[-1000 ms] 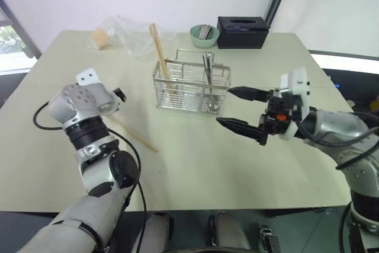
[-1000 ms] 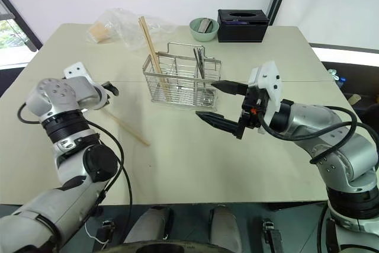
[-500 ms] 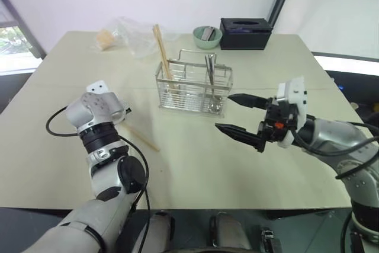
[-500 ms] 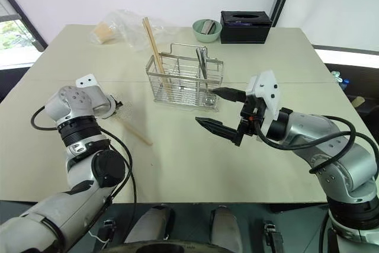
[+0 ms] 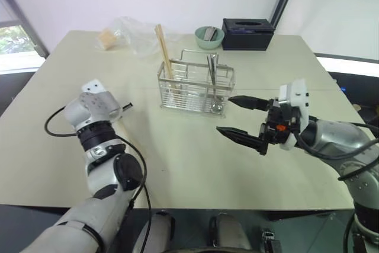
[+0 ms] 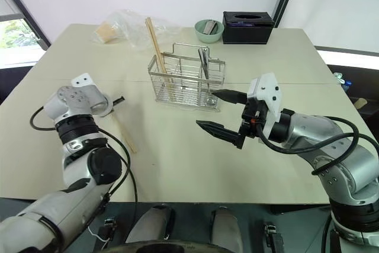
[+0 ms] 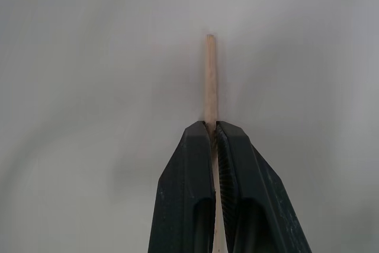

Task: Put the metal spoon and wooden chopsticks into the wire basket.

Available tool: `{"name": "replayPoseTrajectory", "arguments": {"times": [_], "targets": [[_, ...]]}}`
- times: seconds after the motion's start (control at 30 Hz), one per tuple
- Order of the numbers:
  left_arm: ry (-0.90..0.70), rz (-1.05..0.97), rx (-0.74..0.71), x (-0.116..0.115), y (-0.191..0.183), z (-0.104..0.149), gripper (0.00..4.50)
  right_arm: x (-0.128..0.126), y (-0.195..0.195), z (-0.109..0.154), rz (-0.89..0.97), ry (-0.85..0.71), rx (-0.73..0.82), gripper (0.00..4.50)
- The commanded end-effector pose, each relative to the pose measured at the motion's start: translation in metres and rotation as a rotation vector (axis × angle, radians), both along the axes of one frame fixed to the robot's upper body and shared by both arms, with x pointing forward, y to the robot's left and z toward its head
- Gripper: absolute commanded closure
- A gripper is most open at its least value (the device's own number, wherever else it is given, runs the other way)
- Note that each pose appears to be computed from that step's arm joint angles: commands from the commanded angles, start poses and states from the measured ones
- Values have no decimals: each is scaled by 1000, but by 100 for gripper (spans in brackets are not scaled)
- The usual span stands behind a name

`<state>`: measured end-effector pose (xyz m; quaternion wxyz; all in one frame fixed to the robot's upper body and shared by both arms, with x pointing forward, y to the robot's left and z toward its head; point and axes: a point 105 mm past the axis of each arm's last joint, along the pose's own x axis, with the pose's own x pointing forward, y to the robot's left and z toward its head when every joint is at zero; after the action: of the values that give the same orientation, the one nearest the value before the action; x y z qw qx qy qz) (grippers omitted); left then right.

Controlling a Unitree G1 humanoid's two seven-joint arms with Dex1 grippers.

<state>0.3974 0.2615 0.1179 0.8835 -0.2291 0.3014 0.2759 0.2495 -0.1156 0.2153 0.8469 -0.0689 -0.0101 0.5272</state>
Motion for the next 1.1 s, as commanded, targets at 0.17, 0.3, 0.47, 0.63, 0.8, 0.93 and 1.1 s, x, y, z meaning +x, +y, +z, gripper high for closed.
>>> {"name": "replayPoseTrajectory", "arguments": {"times": [0.17, 0.3, 0.47, 0.63, 0.8, 0.93, 1.1], "targets": [[-796, 0, -172, 47, 22, 161, 443, 1, -4, 18, 18, -68, -20, 0], [-1161, -281, -107, 39, -9, 258, 443, 6, -10, 22, -14, -85, -30, 0], [-1334, -502, -108, 28, -45, 303, 443, 7, -13, 23, -54, -96, -15, 0], [-1309, -718, 22, 31, -95, 298, 443, 4, -15, 21, -83, -95, -7, 0], [-1269, -934, 121, 30, -148, 269, 443, 3, -19, 22, -118, -103, 3, 0], [-1258, -1026, 177, 26, -172, 246, 443, 3, -21, 23, -136, -107, 9, 0], [-1244, -1071, 271, 25, -186, 223, 443, 1, -23, 23, -150, -107, 3, 0]]}}
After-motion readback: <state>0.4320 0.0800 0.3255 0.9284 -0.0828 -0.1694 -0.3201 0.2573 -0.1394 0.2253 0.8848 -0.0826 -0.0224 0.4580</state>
